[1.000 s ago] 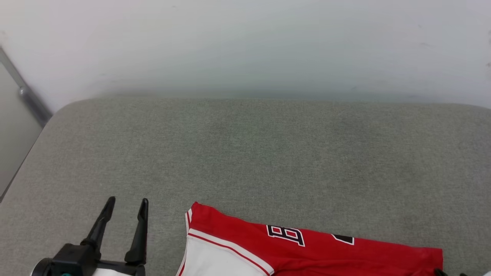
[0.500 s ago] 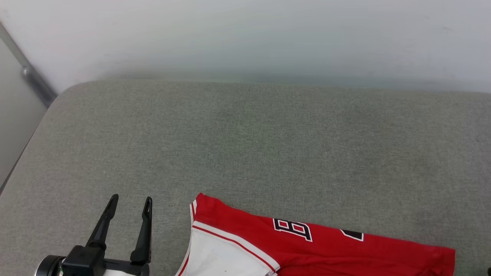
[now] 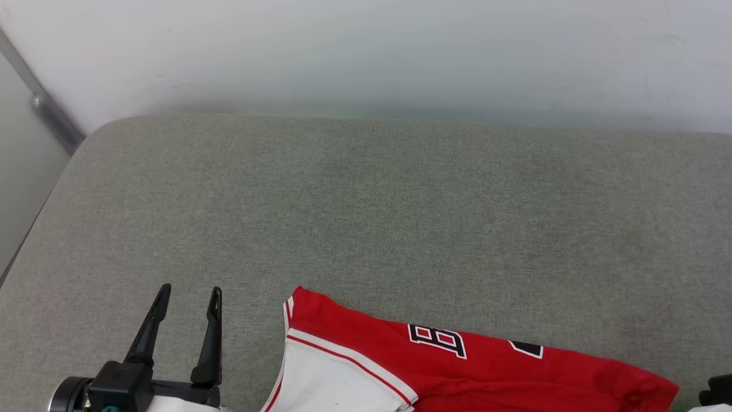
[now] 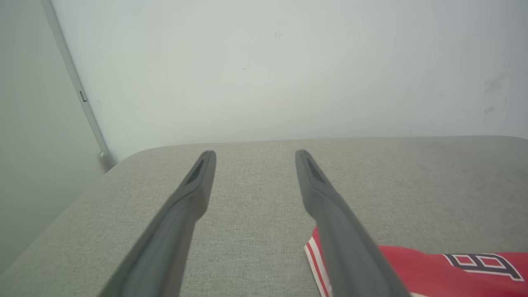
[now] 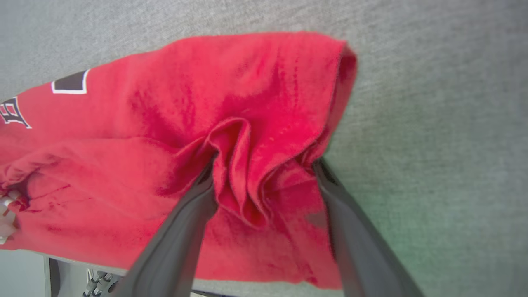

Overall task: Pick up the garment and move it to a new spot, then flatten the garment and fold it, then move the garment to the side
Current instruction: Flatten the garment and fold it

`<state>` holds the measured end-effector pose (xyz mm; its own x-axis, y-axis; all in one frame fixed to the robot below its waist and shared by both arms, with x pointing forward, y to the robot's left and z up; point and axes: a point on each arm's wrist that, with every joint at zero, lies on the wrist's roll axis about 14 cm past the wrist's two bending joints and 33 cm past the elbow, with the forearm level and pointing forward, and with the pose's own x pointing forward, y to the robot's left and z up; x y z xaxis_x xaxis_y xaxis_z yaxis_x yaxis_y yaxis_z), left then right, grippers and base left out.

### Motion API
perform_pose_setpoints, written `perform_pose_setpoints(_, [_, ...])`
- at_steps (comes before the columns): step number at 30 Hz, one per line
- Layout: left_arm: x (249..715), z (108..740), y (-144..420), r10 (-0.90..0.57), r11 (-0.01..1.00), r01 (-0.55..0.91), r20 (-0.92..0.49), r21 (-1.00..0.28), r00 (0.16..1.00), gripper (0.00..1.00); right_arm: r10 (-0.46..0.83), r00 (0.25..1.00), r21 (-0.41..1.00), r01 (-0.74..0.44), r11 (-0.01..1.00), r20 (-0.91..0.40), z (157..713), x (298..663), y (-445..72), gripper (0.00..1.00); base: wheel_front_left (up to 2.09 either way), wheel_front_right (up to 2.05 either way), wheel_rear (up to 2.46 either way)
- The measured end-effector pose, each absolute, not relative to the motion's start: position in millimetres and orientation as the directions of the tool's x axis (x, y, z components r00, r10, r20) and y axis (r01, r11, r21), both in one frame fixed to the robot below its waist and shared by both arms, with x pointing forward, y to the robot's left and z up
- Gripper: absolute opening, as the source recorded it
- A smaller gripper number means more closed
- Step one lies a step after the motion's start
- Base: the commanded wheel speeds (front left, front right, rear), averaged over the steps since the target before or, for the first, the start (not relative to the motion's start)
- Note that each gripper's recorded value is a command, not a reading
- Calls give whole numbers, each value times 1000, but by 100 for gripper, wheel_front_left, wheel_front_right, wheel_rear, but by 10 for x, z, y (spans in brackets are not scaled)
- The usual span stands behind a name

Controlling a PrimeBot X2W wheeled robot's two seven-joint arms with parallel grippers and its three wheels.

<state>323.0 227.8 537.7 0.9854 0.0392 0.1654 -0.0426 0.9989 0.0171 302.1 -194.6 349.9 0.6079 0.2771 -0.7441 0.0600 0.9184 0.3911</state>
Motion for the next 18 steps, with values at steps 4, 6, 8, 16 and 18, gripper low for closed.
perform_pose_setpoints(4, [3235, 5381, 2259, 34, 999, -37, 168, 16, 985, 100, 278, 628, 392, 47, 919, -727, 3526, 3038, -1920, 0, 0, 0, 0])
perform_pose_setpoints(6, [3235, 5389, 2250, 32, 999, -35, 172, 13, 985, 100, 281, 643, 395, 36, 918, -712, 3548, 3050, -1906, 0, 0, 0, 0])
perform_pose_setpoints(8, [3230, 5394, 2245, 30, 999, -33, 174, 14, 984, 100, 276, 660, 396, 35, 918, -699, 3568, 3066, -1908, 0, 0, 0, 0])
perform_pose_setpoints(16, [3256, 5399, 2187, 14, 1000, -17, 177, 14, 984, 100, 124, 745, 294, 100, 951, -656, 3702, 3226, -2438, 0, 0, 0, 0])
perform_pose_setpoints(18, [3266, 5397, 2175, 9, 1000, -12, 176, 15, 984, 100, 76, 758, 262, 128, 957, -648, 3729, 3252, -2603, 0, 0, 0, 0])
